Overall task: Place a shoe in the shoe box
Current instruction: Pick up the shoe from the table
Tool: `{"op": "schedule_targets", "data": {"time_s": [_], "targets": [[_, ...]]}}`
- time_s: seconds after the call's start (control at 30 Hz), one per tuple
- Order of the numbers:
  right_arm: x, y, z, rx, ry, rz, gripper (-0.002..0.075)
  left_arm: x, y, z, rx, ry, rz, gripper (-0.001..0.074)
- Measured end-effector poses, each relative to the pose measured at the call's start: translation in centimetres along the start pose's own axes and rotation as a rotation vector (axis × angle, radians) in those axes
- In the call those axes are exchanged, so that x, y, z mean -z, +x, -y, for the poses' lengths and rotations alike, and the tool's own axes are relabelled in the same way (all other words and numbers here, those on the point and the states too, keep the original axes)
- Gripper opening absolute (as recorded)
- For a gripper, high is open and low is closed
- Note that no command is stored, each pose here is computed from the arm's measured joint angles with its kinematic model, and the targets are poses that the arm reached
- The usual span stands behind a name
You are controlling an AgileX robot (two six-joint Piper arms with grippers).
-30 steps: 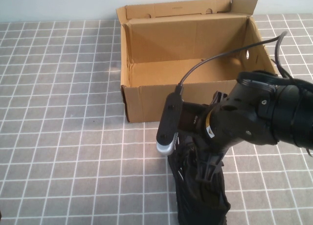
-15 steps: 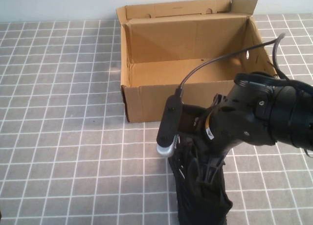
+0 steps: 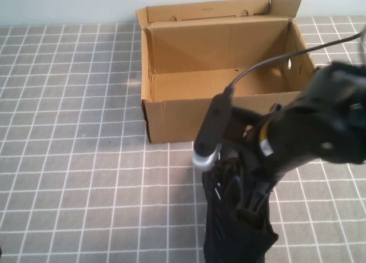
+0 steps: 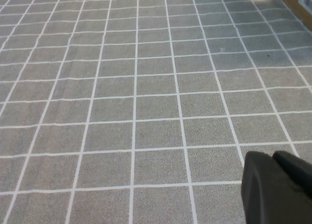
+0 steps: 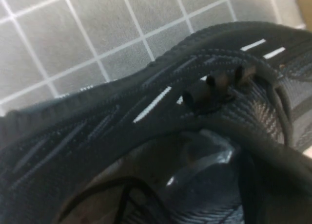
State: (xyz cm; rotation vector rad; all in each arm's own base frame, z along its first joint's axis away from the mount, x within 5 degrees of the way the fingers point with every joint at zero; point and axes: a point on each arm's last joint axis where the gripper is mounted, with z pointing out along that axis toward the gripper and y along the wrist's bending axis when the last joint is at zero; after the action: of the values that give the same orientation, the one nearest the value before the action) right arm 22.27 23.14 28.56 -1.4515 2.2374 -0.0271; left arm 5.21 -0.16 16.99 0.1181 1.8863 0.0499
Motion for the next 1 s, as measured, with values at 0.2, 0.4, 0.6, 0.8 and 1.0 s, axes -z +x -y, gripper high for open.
{"op": "schedule_targets", "data": {"time_s": [0.2,0.4,0.6,0.8,1.0], "targets": [[5.6,1.3,0.1,-0.040,0.005,0.082,-0.0006,0.0,0.0,0.0,0.000,0.000,0.000,-0.0001],[10.0,2.6,0.3,-0.058,0.025,0.132,-0.0006,0.0,0.0,0.0,0.000,0.000,0.000,-0.0001],[12.7,2.1,0.9,-0.073,0.037,0.169,-0.0006,0.0,0.0,0.0,0.000,0.000,0.000,-0.0001],[13.5,1.5,1.1,-0.082,0.038,0.220,-0.0006,0.0,0.0,0.0,0.000,0.000,0.000,-0.0001],[13.5,1.4,0.9,-0.091,0.018,0.228,-0.0006,0.0,0.0,0.1,-0.003,0.010,0.001,-0.0001]]}}
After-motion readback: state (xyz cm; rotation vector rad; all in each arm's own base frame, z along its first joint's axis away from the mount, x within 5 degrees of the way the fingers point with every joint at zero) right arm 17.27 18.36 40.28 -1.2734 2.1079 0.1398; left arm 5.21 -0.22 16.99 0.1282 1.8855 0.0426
